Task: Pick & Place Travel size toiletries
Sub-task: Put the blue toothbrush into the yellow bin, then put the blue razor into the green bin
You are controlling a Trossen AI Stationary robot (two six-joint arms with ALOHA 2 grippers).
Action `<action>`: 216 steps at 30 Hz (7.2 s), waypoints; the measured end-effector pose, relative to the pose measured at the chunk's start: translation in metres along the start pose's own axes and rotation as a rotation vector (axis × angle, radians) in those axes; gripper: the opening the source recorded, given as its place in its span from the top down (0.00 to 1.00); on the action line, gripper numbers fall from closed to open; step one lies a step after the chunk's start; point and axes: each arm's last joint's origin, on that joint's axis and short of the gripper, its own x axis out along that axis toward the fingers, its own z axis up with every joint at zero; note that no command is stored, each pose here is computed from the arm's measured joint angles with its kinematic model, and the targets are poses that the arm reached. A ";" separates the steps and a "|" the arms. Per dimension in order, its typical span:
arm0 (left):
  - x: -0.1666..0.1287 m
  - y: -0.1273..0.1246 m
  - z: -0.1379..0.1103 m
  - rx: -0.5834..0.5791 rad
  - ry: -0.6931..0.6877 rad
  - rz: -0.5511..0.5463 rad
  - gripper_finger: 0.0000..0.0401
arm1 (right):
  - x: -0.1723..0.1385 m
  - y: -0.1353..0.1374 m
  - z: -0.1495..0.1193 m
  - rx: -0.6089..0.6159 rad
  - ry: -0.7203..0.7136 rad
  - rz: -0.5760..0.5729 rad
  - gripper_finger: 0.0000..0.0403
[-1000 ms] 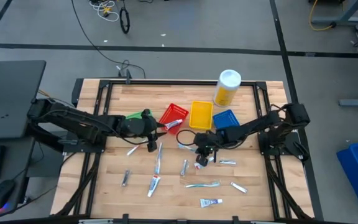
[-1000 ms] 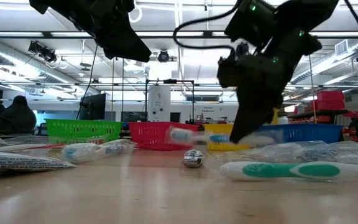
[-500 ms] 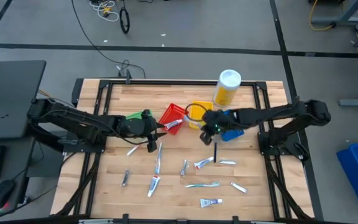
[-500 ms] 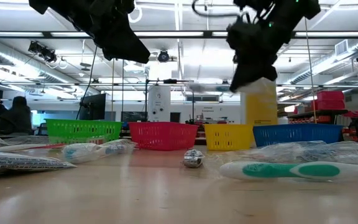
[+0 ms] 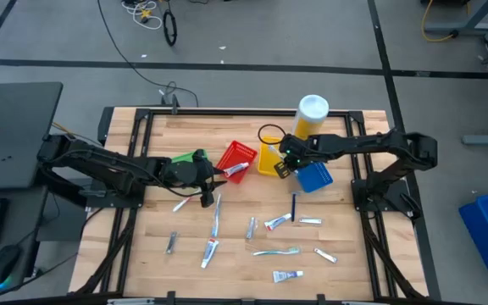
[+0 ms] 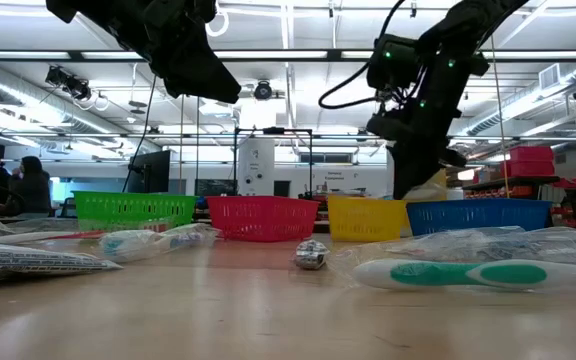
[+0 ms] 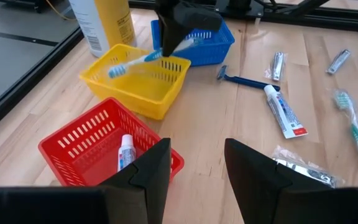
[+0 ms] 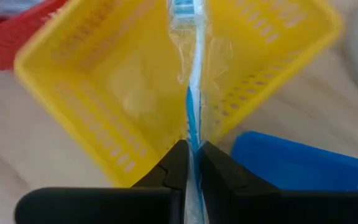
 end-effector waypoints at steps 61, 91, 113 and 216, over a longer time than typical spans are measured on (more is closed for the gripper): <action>0.000 0.000 0.000 -0.032 -0.004 0.001 0.60 | -0.025 0.073 -0.091 -1.144 0.256 0.531 0.56; 0.000 0.000 0.000 -0.023 -0.003 0.011 0.60 | 0.024 0.076 -0.107 -1.662 0.294 0.311 0.58; 0.000 0.000 0.000 -0.022 -0.001 0.011 0.60 | 0.011 0.078 -0.105 -1.486 0.278 0.340 0.91; 0.084 -0.038 0.016 0.011 -0.260 -0.099 0.87 | -0.077 0.108 -0.048 -0.838 -0.500 0.368 0.66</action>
